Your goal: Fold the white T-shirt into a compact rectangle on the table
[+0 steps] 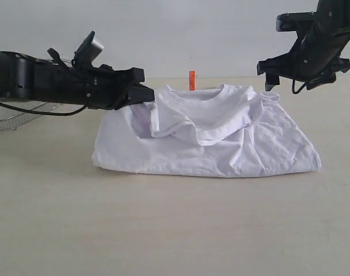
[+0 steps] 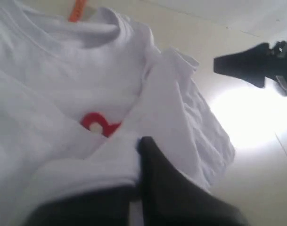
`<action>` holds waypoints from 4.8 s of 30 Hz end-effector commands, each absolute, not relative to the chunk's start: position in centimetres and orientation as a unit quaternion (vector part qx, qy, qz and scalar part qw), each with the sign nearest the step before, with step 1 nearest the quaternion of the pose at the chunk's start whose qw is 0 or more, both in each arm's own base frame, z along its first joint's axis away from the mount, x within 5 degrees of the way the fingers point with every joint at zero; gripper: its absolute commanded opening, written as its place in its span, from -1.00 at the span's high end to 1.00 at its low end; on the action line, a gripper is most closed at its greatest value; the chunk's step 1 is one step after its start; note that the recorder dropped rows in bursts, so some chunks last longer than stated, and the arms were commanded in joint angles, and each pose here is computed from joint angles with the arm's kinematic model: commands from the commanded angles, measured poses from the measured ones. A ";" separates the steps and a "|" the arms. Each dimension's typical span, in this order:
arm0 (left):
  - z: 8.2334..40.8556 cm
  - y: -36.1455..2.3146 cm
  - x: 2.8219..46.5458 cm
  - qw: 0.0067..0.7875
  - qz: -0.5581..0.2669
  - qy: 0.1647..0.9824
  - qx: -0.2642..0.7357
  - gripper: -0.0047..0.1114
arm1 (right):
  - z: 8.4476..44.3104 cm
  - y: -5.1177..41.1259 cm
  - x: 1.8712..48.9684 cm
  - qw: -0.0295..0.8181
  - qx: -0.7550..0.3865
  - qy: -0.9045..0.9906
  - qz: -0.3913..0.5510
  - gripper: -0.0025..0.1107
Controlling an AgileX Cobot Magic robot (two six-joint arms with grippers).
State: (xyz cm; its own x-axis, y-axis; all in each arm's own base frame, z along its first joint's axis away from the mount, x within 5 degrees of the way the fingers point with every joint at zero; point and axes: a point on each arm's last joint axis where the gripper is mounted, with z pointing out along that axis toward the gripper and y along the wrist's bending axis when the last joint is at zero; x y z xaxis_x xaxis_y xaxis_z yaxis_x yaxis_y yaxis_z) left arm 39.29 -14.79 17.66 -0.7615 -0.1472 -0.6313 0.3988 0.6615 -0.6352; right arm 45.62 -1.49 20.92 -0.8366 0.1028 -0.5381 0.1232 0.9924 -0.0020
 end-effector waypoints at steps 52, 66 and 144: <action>13.4 -14.0 45.0 0.289 -0.203 0.902 0.250 0.49 | 26.4 1.1 43.3 0.288 -0.042 0.956 -0.015 -0.04; 17.0 -9.5 44.9 0.278 -0.180 0.919 0.217 -0.05 | 26.1 1.1 42.8 0.257 -0.041 0.965 -0.015 -0.23; 15.8 -9.8 23.6 0.133 -0.211 0.956 0.151 0.84 | 17.4 4.5 26.7 0.059 -0.066 0.989 0.121 0.96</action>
